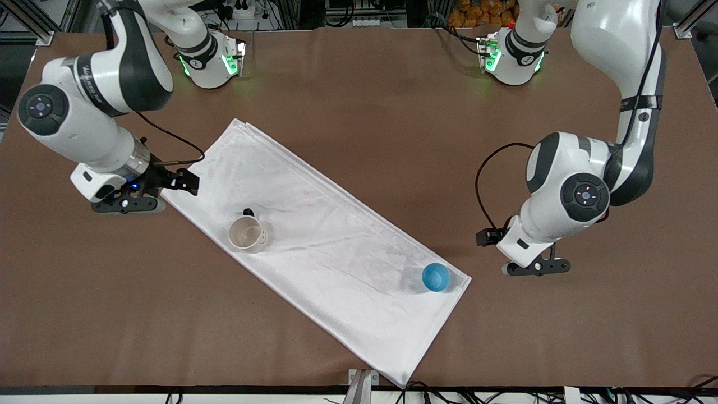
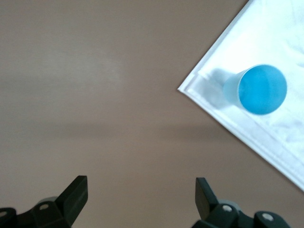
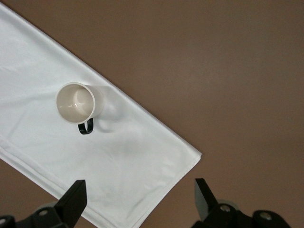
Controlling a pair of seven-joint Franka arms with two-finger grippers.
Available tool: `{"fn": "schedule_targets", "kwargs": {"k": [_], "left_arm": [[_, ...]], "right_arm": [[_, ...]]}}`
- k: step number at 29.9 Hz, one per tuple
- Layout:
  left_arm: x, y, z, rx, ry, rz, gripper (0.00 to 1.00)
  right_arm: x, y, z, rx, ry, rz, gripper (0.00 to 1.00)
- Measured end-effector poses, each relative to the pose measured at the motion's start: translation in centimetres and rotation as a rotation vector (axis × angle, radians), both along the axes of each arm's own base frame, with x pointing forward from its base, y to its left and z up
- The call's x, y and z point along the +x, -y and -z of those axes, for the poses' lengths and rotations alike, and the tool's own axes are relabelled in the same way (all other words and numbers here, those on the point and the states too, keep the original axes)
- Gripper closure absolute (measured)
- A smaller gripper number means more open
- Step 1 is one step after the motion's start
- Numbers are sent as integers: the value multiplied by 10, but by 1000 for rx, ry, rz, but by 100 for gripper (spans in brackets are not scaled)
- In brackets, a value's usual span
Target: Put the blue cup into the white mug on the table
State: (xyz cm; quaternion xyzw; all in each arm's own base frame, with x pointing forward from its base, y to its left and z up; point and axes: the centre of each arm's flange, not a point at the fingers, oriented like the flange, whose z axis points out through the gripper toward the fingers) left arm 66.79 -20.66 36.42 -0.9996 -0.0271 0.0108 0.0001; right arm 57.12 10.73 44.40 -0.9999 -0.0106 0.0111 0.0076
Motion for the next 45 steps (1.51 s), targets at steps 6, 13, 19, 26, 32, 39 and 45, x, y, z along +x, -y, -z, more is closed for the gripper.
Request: {"fn": "schedule_targets", "kwargs": {"k": [6, 13, 19, 26, 32, 39, 45], "left_arm": [[6, 11, 27, -7, 21, -21, 0], [7, 31, 57, -14, 39, -35, 0], [9, 44, 68, -25, 65, -62, 0], [12, 47, 74, -37, 94, -68, 0], [15, 51, 83, -49, 120, -89, 0], [15, 64, 102, -69, 156, -115, 0], [13, 75, 116, -81, 174, -127, 0]], "right_arm": [[7, -18, 24, -5, 7, -10, 0], [13, -42, 70, -4, 50, -39, 0], [10, -58, 108, -10, 56, -46, 0], [3, -82, 131, -20, 31, -70, 0], [-9, -95, 144, -24, 19, -92, 0], [-26, -90, 174, -22, 35, -94, 0], [-32, -87, 184, -27, 23, -94, 0]]}}
